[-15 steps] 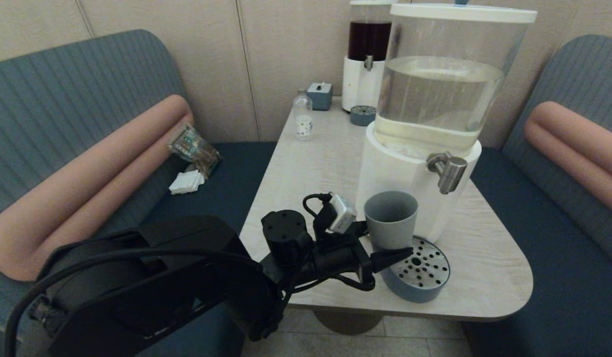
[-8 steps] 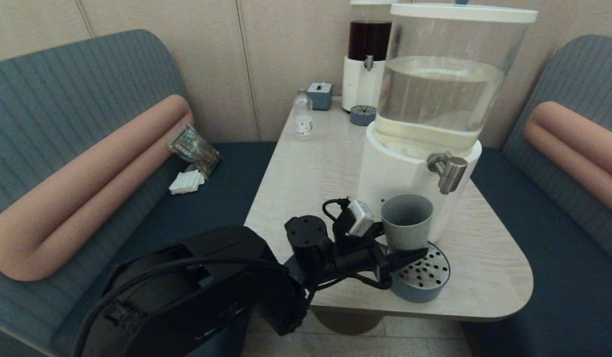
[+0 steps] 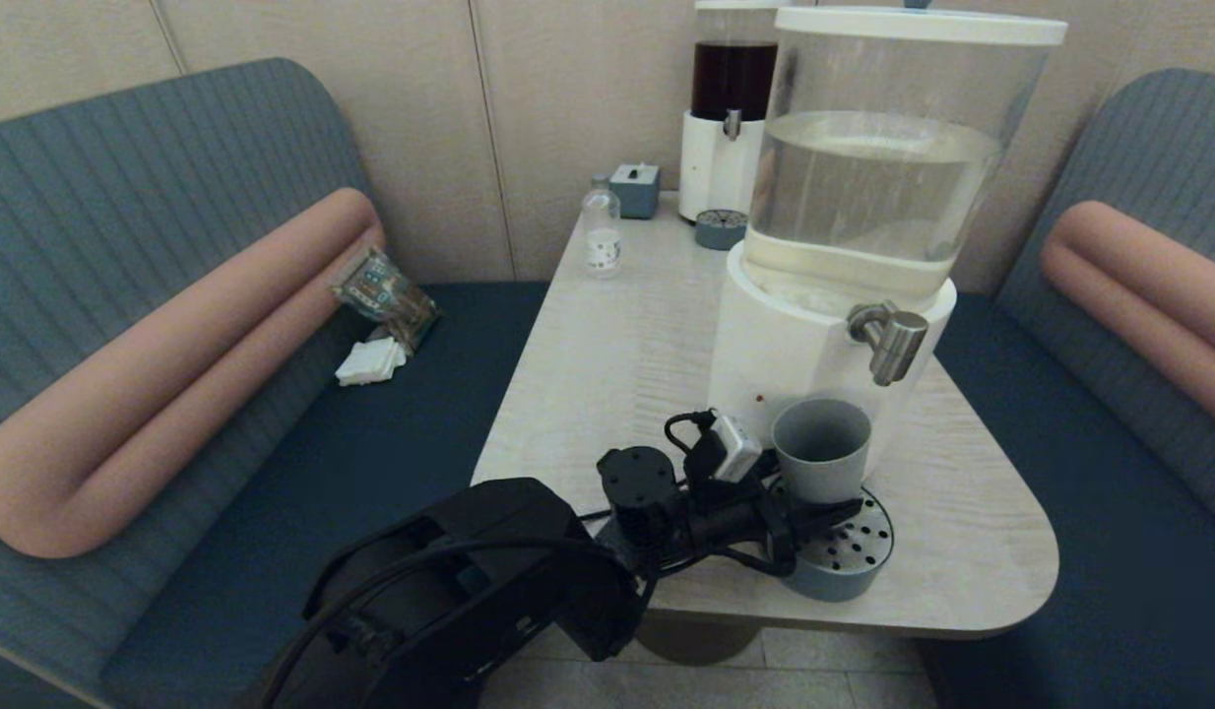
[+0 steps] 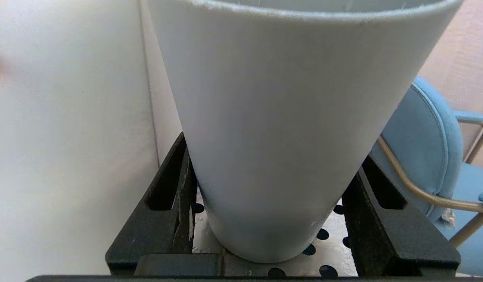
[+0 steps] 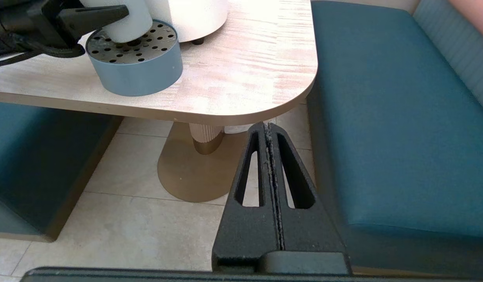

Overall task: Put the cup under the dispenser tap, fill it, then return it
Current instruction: Place it under the water dispenser

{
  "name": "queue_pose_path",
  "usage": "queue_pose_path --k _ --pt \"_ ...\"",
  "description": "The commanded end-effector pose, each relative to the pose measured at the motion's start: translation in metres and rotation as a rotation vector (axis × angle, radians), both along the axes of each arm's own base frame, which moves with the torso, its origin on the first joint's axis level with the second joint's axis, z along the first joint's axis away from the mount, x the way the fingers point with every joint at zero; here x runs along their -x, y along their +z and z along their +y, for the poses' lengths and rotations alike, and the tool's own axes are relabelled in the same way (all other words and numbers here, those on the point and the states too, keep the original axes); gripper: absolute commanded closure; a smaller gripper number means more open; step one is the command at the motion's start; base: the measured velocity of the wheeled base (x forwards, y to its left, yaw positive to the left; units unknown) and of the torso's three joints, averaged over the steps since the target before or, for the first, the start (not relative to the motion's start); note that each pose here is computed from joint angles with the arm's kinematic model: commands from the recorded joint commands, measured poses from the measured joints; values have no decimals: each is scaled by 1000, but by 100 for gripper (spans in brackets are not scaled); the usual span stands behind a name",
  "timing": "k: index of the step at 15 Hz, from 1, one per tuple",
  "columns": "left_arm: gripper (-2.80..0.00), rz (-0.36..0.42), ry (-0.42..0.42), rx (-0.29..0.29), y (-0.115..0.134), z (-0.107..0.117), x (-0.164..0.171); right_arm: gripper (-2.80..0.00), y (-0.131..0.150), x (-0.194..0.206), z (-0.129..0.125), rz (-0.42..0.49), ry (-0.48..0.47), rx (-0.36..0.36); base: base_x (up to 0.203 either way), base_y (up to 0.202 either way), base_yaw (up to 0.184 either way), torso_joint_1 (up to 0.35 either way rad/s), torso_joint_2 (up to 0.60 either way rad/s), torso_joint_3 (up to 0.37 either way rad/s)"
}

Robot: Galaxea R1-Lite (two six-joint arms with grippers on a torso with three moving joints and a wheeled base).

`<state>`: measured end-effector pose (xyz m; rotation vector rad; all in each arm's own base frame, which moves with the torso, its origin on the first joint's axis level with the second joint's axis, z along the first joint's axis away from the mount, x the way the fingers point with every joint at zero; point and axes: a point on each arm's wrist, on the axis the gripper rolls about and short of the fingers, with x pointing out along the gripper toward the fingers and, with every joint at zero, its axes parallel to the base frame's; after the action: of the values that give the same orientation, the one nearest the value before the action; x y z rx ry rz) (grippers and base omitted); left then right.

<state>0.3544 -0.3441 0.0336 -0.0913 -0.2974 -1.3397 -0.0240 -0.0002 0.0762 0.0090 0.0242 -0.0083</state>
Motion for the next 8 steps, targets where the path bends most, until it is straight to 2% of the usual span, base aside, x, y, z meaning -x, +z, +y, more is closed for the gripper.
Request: queue_pose_path --k 1,2,8 --pt "0 7 -4 -7 -8 -1 0 0 0 0 0 1 -2 0 0 0 0 0 0 0" --pt "-280 9 -3 -10 -10 -1 0 0 0 0 0 0 -1 0 0 0 0 0 0 0" --pt "-280 2 9 4 -2 -1 0 0 0 0 0 2 -1 0 0 0 0 0 0 0"
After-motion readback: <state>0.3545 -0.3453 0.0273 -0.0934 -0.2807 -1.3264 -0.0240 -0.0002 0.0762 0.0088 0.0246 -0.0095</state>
